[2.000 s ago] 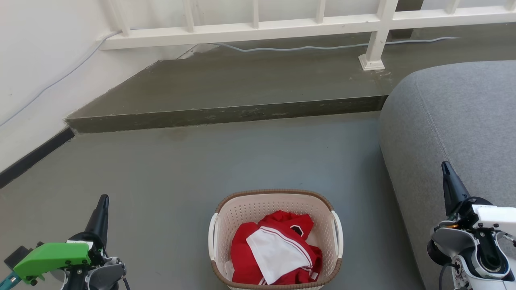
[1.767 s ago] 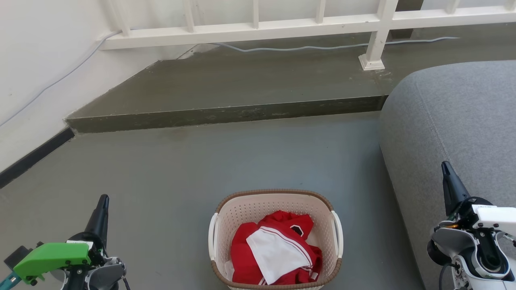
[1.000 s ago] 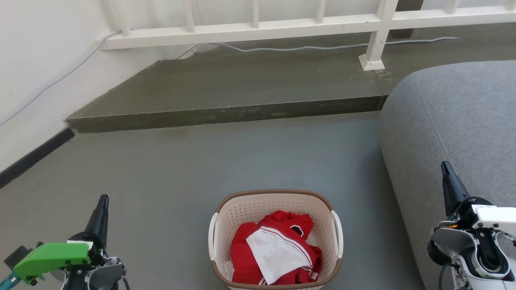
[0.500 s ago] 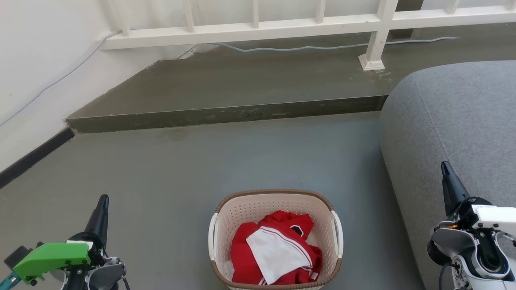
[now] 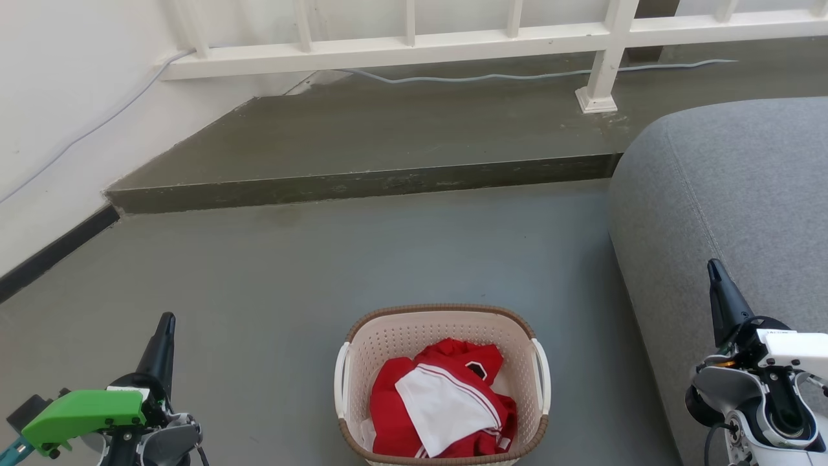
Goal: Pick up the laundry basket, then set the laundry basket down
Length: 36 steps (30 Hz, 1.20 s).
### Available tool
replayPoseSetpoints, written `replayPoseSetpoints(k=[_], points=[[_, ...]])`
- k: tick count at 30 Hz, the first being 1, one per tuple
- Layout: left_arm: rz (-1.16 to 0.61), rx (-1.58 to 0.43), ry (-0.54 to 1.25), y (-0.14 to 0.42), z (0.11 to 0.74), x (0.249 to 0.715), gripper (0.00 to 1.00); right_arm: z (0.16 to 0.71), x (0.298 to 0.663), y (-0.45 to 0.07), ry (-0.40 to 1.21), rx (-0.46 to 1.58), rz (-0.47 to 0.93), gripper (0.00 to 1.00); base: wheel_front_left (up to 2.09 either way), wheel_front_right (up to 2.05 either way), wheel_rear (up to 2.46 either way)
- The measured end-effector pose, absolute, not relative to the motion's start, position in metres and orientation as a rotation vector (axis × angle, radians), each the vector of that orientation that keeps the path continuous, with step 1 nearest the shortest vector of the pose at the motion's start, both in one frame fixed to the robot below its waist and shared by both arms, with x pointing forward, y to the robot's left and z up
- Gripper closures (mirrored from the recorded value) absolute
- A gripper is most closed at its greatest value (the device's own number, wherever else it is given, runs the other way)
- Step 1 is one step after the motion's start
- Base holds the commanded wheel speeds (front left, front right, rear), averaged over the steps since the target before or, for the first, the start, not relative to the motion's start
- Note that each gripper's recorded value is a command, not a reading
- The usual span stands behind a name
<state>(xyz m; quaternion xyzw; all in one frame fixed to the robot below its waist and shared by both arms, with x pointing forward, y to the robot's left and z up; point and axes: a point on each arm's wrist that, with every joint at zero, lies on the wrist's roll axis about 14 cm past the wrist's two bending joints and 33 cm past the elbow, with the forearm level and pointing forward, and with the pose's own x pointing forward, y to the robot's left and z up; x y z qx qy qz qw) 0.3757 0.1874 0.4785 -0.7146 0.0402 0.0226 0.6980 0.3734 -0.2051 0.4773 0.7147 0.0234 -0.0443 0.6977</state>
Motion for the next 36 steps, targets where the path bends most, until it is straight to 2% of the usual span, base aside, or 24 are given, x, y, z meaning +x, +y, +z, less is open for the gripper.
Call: replayPoseSetpoints(k=[27,28,36], points=[[0.05,-1.592,0.09,0.187,0.479,0.376,1.0,0.477,0.373,-0.205,0.051,1.594,-0.099,1.0,0.0,0.0,0.0],[0.052,-1.593,0.093,0.187,0.477,0.375,0.0,0.476,0.373,-0.205,0.055,1.595,-0.103,0.0,0.0,0.0,0.0],[0.132,-1.618,0.174,0.179,0.445,0.357,0.0,0.44,0.352,-0.196,0.145,1.622,-0.192,0.0,0.0,0.0,0.0]])
